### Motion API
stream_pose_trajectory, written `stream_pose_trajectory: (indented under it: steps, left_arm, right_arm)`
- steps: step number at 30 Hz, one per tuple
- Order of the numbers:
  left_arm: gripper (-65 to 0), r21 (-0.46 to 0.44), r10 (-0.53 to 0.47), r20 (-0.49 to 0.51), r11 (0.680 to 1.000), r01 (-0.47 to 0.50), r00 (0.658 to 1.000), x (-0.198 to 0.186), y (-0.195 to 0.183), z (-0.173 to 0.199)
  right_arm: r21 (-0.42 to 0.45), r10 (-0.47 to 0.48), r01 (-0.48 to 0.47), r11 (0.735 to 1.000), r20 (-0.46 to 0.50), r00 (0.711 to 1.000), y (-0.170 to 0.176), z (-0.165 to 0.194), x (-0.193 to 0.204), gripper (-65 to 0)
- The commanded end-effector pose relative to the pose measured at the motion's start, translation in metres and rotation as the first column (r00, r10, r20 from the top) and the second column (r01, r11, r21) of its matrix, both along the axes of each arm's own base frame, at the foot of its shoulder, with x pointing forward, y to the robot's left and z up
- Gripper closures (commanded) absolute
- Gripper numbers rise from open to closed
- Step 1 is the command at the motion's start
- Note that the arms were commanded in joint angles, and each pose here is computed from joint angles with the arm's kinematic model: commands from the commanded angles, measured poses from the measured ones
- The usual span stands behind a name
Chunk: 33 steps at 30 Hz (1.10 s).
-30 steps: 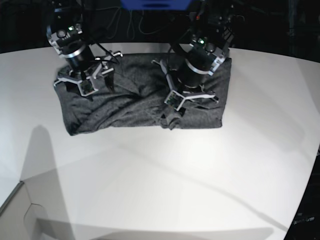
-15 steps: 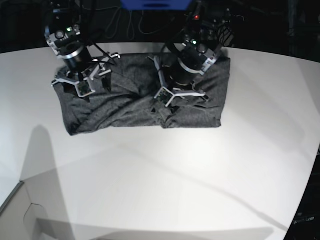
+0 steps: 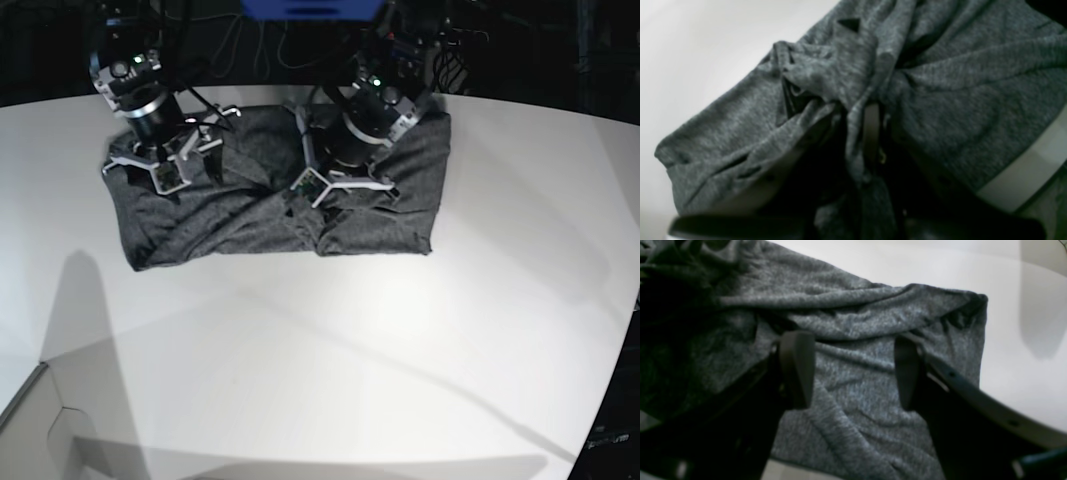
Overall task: Layout the t-shirt on the table in an organized manner, then fold the t-shirt properly
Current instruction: 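Fold the strip's end toward the right gripper with the left gripper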
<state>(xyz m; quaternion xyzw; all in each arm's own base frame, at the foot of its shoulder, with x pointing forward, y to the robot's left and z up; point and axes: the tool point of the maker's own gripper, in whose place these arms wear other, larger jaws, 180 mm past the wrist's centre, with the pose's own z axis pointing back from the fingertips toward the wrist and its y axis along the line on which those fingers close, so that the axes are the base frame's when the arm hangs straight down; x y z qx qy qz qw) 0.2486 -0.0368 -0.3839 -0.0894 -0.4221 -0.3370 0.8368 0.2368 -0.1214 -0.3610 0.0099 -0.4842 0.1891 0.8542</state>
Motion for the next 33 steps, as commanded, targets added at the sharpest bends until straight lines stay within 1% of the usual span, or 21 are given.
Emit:
stream_pose_trajectory:
  steps: [1, 9, 15, 19, 23, 27, 28, 30, 31, 33]
  left_arm:
    - [0.0, -0.034, 0.002, 0.049, 0.999, 0.000, 0.999, 0.010, -0.005, 0.015]
    - [0.0, -0.054, 0.013, 0.115, 0.999, -0.007, 0.993, 0.022, -0.005, 0.039]
    - [0.0, -0.053, 0.006, 0.096, 0.999, -0.001, 0.995, 0.021, -0.008, 0.031]
    - [0.0, -0.060, -0.054, 0.103, 0.996, 0.060, 0.993, 0.012, -0.027, 0.035]
    - [0.0, -0.059, -0.067, 0.092, 0.996, 0.073, 0.993, 0.010, -0.032, 0.031]
    - [-0.2, -0.036, -0.100, 0.070, 0.994, 0.103, 0.992, 0.009, -0.038, 0.020]
    - [-0.9, -0.033, -0.101, 0.066, 0.994, 0.103, 0.993, 0.009, -0.038, 0.018]
    - [-4.6, -0.033, -0.100, 0.065, 0.994, 0.102, 0.993, 0.009, -0.038, 0.017]
    - [-7.9, -0.034, -0.099, 0.065, 0.994, 0.102, 0.993, 0.009, -0.038, 0.018]
    - [-16.6, -0.039, -0.098, 0.069, 0.994, 0.101, 0.993, 0.009, -0.039, 0.020]
  right_arm:
    - [0.009, 0.006, -0.006, 1.000, 0.044, 0.999, 0.001, 0.011, 0.004, -37.7]
    - [0.008, 0.005, -0.006, 1.000, 0.044, 0.999, 0.001, 0.012, 0.005, -37.7]
    - [0.004, 0.005, -0.006, 1.000, 0.046, 0.999, 0.000, 0.012, 0.006, -37.7]
    - [0.004, 0.005, -0.006, 1.000, 0.048, 0.999, 0.000, 0.012, 0.006, -37.7]
    - [0.004, 0.005, -0.006, 1.000, 0.048, 0.999, 0.000, 0.012, 0.006, -37.7]
    - [0.003, 0.006, -0.006, 1.000, 0.048, 0.999, -0.001, 0.012, 0.006, -37.7]
    - [0.002, 0.005, -0.005, 1.000, 0.048, 0.999, -0.001, 0.012, 0.006, -37.7]
    - [0.002, 0.005, -0.005, 1.000, 0.048, 0.999, -0.001, 0.012, 0.006, -37.7]
    - [0.002, 0.005, -0.005, 1.000, 0.048, 0.999, -0.001, 0.012, 0.006, -37.7]
    - [0.002, 0.005, -0.005, 1.000, 0.048, 0.999, -0.001, 0.012, 0.006, -37.7]
